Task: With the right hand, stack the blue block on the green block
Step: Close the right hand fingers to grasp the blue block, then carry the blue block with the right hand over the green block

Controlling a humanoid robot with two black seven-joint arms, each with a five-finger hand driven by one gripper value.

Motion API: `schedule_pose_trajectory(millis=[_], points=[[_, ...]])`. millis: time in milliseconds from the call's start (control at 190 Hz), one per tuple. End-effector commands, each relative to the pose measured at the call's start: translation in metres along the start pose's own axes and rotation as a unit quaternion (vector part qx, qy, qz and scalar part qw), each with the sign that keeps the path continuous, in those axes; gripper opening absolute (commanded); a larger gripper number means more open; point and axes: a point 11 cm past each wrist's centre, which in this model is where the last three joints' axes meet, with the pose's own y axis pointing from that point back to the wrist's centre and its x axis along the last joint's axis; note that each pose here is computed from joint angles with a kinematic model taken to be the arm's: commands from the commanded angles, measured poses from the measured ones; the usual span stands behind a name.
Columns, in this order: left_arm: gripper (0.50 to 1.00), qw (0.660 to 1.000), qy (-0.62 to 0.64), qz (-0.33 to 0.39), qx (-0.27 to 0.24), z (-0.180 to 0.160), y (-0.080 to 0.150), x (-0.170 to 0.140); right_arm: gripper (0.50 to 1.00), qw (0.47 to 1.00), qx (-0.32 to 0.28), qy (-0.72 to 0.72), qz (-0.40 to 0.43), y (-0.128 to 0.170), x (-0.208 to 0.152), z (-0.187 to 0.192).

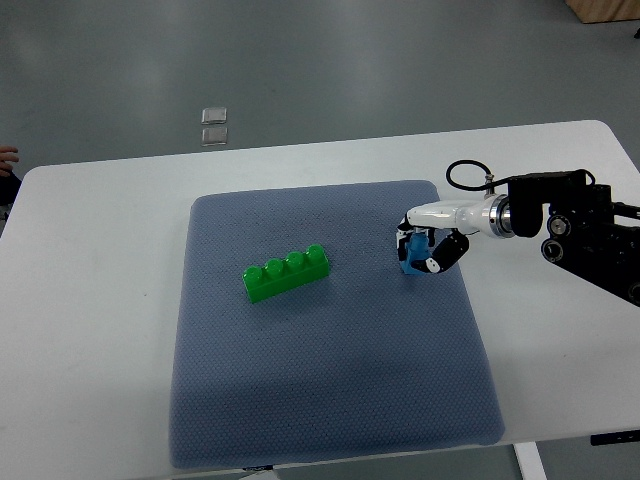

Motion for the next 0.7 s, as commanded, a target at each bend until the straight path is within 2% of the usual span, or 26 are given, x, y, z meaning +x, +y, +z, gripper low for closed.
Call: schedule_pose_trajectory(millis=[0, 137, 311, 564, 696], points=[[1.000, 1.000, 0.000, 0.000, 0.000, 0.000, 0.000, 0.000, 0.543, 1.000, 0.000, 0.003, 0.008, 0.001, 0.005, -0.001], [1.000, 1.000, 0.000, 0.000, 0.000, 0.000, 0.000, 0.000, 0.543, 1.000, 0.006, 0.008, 0.026, 0.002, 0.015, -0.005], [1.000, 1.000, 0.000, 0.000, 0.000, 0.000, 0.000, 0.000, 0.545, 0.998, 0.044, 0.017, 0.046, 0.000, 0.022, -0.019], [1.000, 1.000, 0.000, 0.000, 0.000, 0.000, 0.000, 0.000, 0.545, 0.985, 0.132, 0.058, 0.091, -0.007, 0.053, -0.074], [1.000, 1.000, 0.000, 0.000, 0.000, 0.000, 0.000, 0.000, 0.545, 0.979, 0.158, 0.080, 0.096, -0.017, 0.051, -0.100]])
